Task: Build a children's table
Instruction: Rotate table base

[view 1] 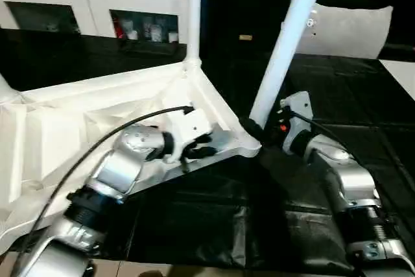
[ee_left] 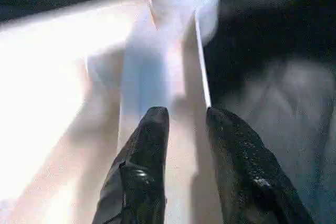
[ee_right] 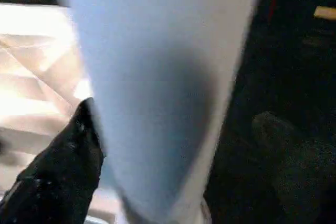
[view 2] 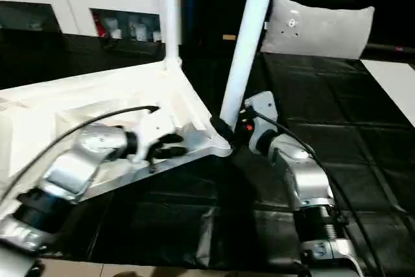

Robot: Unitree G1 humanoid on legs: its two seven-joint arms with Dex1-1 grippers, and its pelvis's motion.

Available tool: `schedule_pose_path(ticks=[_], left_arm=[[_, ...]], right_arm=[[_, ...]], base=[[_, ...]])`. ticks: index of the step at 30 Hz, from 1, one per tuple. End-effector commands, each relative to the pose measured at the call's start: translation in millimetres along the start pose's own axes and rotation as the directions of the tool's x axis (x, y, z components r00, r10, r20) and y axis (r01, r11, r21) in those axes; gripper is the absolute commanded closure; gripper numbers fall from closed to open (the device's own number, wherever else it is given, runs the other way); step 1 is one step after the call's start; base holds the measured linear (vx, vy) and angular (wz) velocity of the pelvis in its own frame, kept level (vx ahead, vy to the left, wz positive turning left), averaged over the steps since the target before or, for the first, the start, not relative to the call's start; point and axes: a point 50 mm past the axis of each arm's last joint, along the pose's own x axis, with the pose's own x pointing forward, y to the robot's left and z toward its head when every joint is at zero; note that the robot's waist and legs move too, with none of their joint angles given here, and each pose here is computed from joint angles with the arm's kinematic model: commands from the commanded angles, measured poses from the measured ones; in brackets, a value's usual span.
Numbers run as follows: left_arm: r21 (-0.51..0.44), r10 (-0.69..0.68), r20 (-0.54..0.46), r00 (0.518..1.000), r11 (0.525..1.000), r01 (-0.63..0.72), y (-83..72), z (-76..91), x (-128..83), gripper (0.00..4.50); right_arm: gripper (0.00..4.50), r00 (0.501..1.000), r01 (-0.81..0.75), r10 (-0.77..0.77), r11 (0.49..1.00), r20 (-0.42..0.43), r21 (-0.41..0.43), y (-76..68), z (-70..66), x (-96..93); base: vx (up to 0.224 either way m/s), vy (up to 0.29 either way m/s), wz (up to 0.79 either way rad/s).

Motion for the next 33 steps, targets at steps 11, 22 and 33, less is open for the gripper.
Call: schedule_pose_path(ticks=[11, 22, 33], left_arm=[[0.044, 0.056, -0.213, 0.975, 0.998, -0.048, -3.7, -34.0, -16.8, 3.13], [0.122, 0.32, -0.243, 0.916, 0.947, -0.298, 28.5, -43.4, -20.7, 3.13], [0.02, 0.494, -0.121, 0.861, 0.868, -0.495, 41.1, -34.2, -3.3, 3.13]], right_arm=[[0.0, 0.948, 0.316, -0.315, 0.949, -0.05, 0.02, -44.8, -5.4, -8.5], [0.0, 0.837, 0.545, -0.544, 0.838, -0.06, -0.012, -103.4, -3.9, -53.0], [0.0, 0.675, 0.725, -0.732, 0.681, -0.095, -0.098, -143.1, -7.9, -104.4]], base=[[0.0, 0.0, 0.0], [0.0, 0.0, 0.0], [0.0, 0.0, 0.0]])
